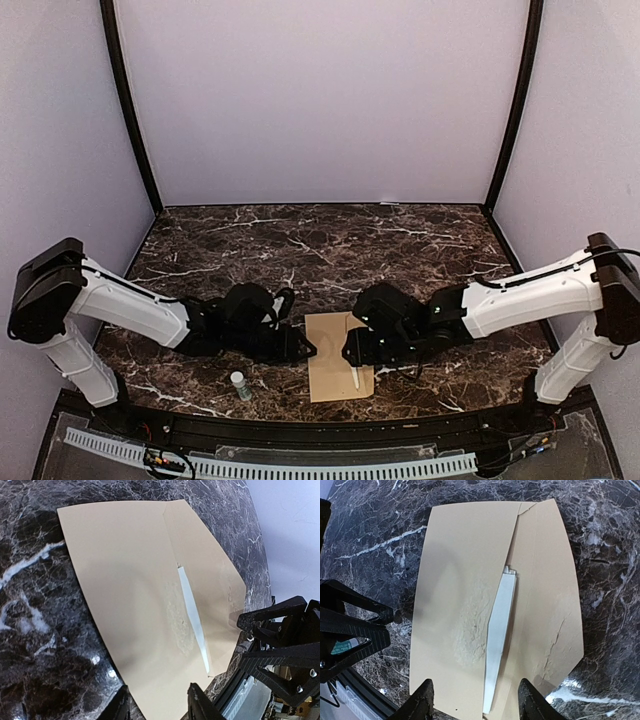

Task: Place the letter into the envelope and seal it
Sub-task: Place the letter in the envelope.

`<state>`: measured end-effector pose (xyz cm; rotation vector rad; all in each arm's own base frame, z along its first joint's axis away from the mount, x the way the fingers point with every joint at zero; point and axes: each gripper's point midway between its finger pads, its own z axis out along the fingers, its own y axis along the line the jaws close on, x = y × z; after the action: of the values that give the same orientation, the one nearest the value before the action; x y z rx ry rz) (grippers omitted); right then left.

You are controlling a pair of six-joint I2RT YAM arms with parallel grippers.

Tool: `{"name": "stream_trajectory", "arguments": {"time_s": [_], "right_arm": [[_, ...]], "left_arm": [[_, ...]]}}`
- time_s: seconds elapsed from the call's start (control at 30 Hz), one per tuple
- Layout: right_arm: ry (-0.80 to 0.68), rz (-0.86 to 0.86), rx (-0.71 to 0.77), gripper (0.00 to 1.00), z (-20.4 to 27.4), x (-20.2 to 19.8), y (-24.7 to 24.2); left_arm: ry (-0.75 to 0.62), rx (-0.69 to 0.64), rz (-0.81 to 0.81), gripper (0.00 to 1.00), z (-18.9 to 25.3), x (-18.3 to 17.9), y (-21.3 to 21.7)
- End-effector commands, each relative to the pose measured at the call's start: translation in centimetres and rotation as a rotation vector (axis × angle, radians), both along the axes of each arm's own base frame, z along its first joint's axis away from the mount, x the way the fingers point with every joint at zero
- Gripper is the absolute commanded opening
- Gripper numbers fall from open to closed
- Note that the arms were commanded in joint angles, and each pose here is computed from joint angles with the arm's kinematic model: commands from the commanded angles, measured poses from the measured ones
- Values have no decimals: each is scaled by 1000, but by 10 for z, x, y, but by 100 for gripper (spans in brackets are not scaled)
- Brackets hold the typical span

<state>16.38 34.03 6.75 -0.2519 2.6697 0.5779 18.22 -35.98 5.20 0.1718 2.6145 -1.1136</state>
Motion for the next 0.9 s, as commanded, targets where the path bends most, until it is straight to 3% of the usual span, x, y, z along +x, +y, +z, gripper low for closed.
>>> {"name": "stream_trajectory", "arguments": {"time_s": [0.0, 0.87], "right_arm": [[-18, 10, 5, 52, -2, 14, 4], [34, 75, -28, 40, -36, 40, 26]], "left_arm": [[-15, 7, -20, 38, 0, 10, -6], [47, 4, -63, 27, -22, 14, -18]]}}
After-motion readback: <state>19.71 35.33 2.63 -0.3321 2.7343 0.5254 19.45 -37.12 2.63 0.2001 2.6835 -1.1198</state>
